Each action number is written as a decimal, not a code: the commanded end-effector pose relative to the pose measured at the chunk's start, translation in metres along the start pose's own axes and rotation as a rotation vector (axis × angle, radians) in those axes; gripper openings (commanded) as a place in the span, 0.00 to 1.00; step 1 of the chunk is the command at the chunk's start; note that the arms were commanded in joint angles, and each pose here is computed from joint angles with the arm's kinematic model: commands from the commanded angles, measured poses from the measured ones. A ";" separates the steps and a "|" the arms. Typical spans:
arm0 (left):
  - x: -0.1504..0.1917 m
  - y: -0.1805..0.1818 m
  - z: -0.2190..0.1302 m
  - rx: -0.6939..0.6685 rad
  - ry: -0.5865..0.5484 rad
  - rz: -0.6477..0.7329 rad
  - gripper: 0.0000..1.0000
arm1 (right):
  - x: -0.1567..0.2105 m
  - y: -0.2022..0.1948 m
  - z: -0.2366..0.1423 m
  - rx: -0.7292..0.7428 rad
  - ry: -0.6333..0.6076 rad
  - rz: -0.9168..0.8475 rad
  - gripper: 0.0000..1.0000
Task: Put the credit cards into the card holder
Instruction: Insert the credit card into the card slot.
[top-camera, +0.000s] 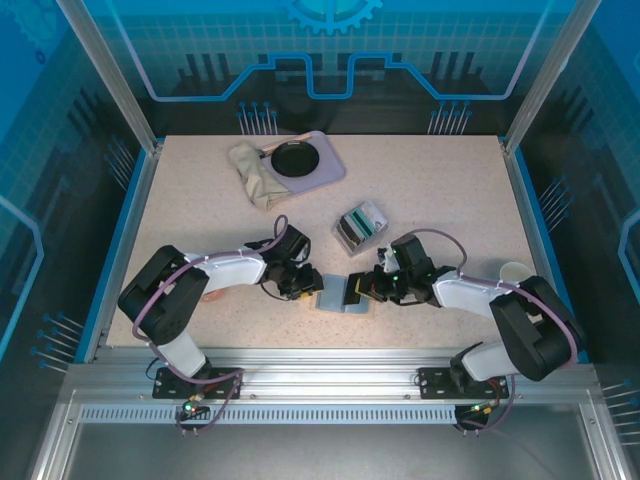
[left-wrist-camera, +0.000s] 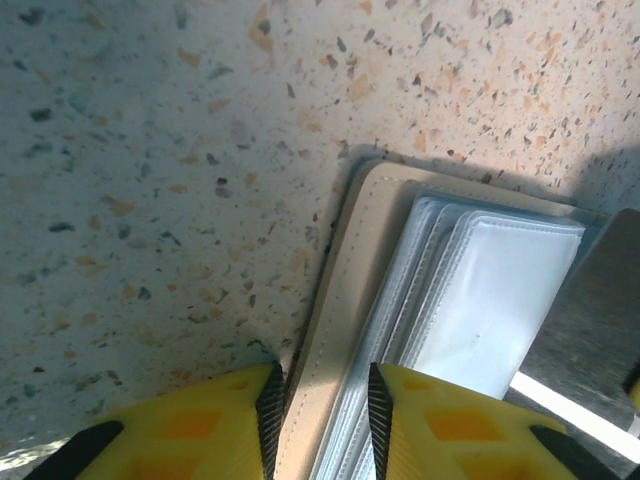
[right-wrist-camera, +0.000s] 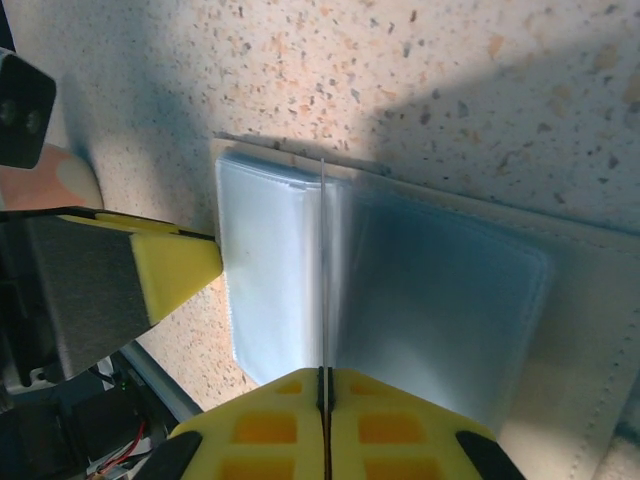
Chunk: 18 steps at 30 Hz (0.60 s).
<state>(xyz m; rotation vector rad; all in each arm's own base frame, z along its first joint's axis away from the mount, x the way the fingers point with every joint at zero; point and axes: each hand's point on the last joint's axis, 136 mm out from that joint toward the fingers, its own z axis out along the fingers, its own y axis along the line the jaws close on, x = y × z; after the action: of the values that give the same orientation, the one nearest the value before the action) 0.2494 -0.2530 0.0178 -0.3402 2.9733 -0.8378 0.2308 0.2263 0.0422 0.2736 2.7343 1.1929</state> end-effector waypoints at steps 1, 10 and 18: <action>0.008 -0.001 0.007 -0.014 0.036 0.022 0.32 | 0.005 0.000 0.007 -0.034 0.025 0.016 0.06; 0.008 0.000 0.007 -0.017 0.030 0.004 0.30 | 0.006 0.003 0.003 -0.048 0.007 0.025 0.06; 0.009 -0.004 0.008 0.006 0.029 -0.021 0.29 | 0.009 0.007 0.006 -0.077 0.019 0.034 0.05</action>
<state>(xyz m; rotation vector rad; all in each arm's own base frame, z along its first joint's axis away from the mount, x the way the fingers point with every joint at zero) 0.2492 -0.2525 0.0173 -0.3592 2.9769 -0.8289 0.2289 0.2315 0.0405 0.3076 2.7093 1.2681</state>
